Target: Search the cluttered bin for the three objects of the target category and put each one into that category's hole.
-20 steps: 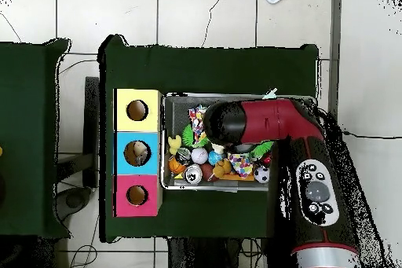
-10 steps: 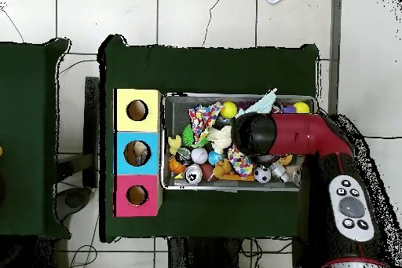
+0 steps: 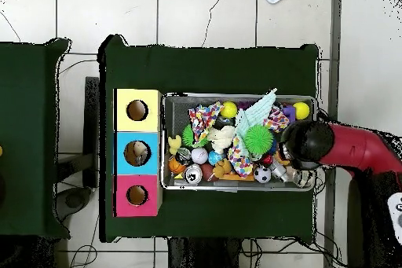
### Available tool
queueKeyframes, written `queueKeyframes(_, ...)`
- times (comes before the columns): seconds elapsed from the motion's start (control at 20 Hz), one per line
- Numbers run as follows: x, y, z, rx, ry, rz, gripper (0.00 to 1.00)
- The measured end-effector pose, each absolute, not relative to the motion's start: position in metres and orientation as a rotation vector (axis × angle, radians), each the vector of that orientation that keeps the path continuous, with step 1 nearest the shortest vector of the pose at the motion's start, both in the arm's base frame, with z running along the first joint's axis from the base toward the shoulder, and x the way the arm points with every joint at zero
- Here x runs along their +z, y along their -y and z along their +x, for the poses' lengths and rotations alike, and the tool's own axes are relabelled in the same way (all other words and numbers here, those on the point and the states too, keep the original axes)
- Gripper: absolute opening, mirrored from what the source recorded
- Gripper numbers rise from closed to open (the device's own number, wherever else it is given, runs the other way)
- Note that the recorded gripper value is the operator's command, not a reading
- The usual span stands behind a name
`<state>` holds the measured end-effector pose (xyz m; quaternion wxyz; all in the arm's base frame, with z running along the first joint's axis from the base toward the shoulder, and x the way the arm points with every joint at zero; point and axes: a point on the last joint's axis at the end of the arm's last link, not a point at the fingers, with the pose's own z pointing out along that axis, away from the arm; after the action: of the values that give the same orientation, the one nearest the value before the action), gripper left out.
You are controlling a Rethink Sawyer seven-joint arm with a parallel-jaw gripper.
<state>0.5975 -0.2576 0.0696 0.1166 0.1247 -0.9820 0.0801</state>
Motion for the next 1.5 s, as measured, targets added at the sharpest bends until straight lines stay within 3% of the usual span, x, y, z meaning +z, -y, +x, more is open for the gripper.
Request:
queueKeyframes(0.55,0.027,0.300,0.590,0.102,2.929,0.272,1.00)
queueKeyframes(0.85,-0.019,0.288,0.588,-0.023,2.976,0.276,1.00)
queueKeyframes(1.05,-0.029,0.274,0.592,-0.058,2.979,0.309,1.00)
queueKeyframes(1.5,-0.041,0.255,0.600,0.132,2.919,0.572,1.00)
